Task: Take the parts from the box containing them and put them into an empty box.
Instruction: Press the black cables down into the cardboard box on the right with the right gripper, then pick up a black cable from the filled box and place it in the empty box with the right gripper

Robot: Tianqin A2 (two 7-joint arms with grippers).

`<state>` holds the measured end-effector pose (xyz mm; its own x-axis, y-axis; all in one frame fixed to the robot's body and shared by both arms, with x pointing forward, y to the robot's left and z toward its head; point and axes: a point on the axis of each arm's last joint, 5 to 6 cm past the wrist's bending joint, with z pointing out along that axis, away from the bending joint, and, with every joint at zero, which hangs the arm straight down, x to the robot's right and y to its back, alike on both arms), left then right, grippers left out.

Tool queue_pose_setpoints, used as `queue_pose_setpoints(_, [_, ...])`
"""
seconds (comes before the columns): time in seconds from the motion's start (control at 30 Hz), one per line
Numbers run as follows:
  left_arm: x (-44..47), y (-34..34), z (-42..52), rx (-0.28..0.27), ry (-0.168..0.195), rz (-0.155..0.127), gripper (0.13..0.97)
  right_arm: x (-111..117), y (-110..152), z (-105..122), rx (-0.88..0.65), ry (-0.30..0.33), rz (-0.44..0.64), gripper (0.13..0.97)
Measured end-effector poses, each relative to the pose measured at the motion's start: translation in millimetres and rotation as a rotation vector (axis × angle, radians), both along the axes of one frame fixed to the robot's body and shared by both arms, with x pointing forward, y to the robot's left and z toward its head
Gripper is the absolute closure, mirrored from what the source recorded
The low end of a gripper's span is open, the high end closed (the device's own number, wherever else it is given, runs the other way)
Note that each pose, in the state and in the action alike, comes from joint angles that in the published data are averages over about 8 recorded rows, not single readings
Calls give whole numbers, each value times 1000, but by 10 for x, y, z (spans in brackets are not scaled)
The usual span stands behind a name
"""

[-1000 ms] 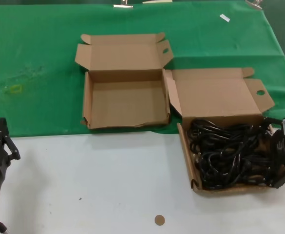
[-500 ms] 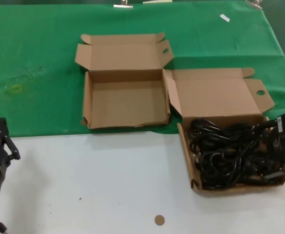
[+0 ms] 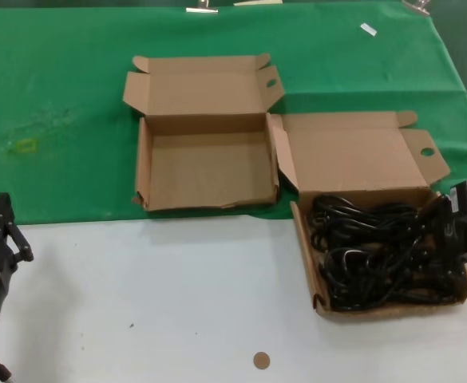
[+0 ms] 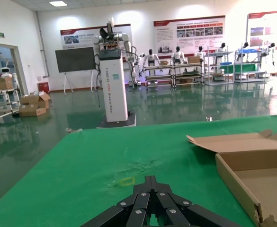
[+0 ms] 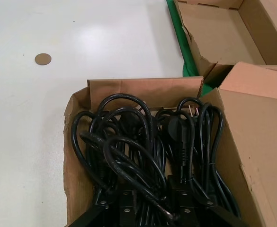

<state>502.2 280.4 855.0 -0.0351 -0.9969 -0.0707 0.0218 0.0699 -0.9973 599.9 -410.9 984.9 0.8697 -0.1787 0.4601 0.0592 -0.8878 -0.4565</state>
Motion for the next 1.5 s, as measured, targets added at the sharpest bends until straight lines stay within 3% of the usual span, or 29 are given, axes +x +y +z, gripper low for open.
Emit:
queue_pose_setpoints(0.13, [0,0,0,0,0,0,953,2,11,20,1,-3,1,790])
queue_pose_setpoints(0.43, [0,0,0,0,0,0,953,-45,22,124,-3,3,5,901])
queue_pose_setpoints(0.73, [0,0,0,0,0,0,953,-117,54,379,-1,13,26,930])
queue_pose_setpoints(0.97, [0,0,0,0,0,0,953,-70,111,700,4,-25,40,931])
queue_pose_setpoints(1.2, [0,0,0,0,0,0,953,81,241,916,7,-69,60,932])
queue_pose_setpoints(1.5, [0,0,0,0,0,0,953,431,549,1025,31,-113,92,932])
